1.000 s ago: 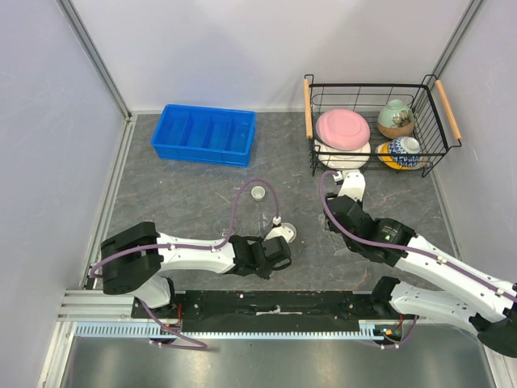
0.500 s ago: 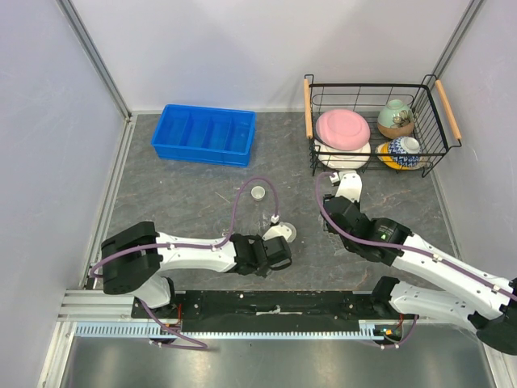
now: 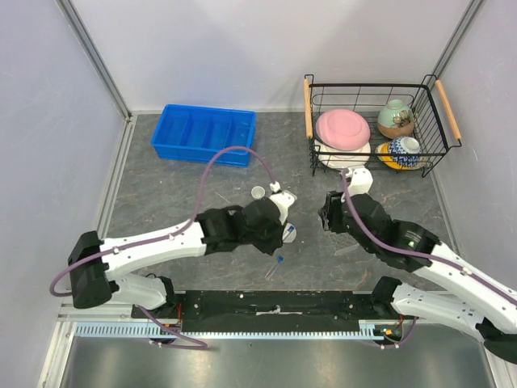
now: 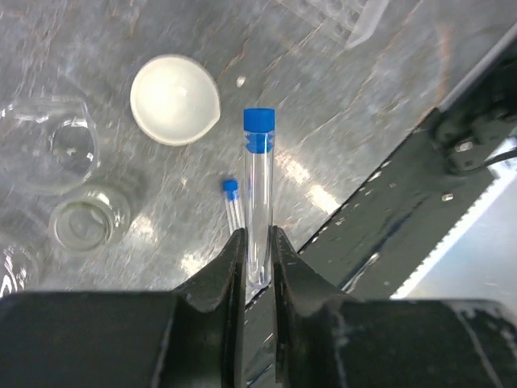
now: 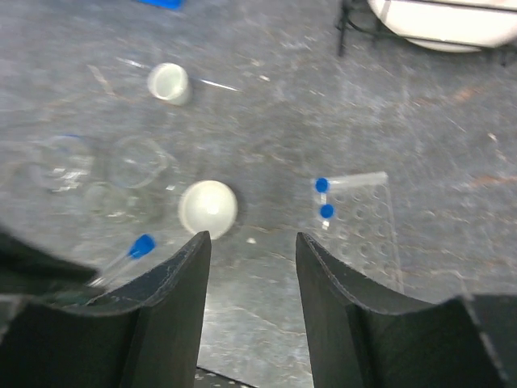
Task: Organize the chemistry lab equipment
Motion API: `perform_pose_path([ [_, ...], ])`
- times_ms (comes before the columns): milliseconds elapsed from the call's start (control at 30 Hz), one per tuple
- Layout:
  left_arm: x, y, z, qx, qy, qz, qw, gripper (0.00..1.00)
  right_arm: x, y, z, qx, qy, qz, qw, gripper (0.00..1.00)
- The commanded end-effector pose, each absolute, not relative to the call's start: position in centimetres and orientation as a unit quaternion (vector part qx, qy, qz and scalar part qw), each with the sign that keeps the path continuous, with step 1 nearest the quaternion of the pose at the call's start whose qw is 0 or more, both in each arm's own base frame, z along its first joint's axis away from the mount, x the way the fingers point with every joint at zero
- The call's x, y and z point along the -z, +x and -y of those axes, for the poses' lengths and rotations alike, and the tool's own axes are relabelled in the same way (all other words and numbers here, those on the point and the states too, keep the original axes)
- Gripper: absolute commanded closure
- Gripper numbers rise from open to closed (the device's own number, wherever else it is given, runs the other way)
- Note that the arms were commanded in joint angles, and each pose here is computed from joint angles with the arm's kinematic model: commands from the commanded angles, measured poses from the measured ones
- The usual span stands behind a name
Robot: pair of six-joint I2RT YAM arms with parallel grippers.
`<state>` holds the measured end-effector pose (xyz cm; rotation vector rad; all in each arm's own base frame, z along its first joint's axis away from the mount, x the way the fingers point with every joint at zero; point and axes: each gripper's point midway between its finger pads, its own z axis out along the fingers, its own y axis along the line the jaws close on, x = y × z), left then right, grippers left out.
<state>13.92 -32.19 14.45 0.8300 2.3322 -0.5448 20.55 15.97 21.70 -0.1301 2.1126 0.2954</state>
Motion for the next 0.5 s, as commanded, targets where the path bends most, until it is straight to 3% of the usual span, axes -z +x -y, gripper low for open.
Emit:
perform_pose_path([
  [0,-18.8,13.6,34.1,0.353,0.347,-0.820,0.288,0.98,-27.2,19.0,-18.7,-0.238,-0.085,-0.830,0.497,0.46],
  [200,-21.4,12.8,33.8,0.477,0.349,-0.766,0.253,0.98,-32.5,16.3,-21.0,-0.356,-0.116,-0.786,0.492,0.45],
  [467,-26.0,8.7,33.7,0.606,0.403,-0.654,0.208,0.98,-34.2,12.7,-24.5,-0.457,-0.182,-0.760,0.425,0.45],
])
